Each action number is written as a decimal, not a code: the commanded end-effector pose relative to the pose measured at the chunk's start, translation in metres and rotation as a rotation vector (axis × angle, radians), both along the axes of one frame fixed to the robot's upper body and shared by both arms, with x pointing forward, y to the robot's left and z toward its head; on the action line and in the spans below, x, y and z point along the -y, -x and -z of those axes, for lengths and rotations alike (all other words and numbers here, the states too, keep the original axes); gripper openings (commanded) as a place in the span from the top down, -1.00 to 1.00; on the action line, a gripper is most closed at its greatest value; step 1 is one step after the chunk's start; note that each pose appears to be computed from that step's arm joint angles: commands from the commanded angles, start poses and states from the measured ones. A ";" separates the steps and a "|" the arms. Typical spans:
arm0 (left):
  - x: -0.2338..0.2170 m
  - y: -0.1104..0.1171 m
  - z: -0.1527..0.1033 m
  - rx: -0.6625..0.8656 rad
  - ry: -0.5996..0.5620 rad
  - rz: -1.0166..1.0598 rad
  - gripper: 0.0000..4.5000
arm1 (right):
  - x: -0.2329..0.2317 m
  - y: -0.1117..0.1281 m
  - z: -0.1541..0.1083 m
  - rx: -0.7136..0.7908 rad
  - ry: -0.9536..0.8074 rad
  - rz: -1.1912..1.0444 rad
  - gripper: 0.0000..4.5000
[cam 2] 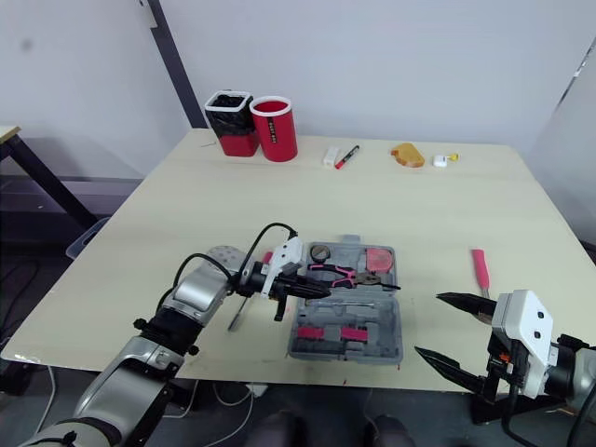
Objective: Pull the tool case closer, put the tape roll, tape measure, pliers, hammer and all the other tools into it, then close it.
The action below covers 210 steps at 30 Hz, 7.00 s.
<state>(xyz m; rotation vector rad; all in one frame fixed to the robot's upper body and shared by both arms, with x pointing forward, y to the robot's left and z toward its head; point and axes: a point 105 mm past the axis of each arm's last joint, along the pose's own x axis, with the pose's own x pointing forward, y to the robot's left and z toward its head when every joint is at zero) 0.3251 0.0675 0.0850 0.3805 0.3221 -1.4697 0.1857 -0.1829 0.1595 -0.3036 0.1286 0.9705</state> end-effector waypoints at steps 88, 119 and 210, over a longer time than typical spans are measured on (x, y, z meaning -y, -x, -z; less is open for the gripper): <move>-0.070 0.086 -0.087 0.074 0.423 -0.256 -0.99 | 0.118 -0.151 0.090 -0.225 -0.075 1.162 -1.00; -0.069 0.096 -0.086 0.059 0.409 -0.217 -1.00 | 0.105 -0.139 0.140 -0.365 -0.038 1.189 0.96; -0.150 0.113 -0.084 0.078 0.342 -0.202 -1.00 | -0.141 -0.103 0.086 -0.273 0.733 -0.269 0.96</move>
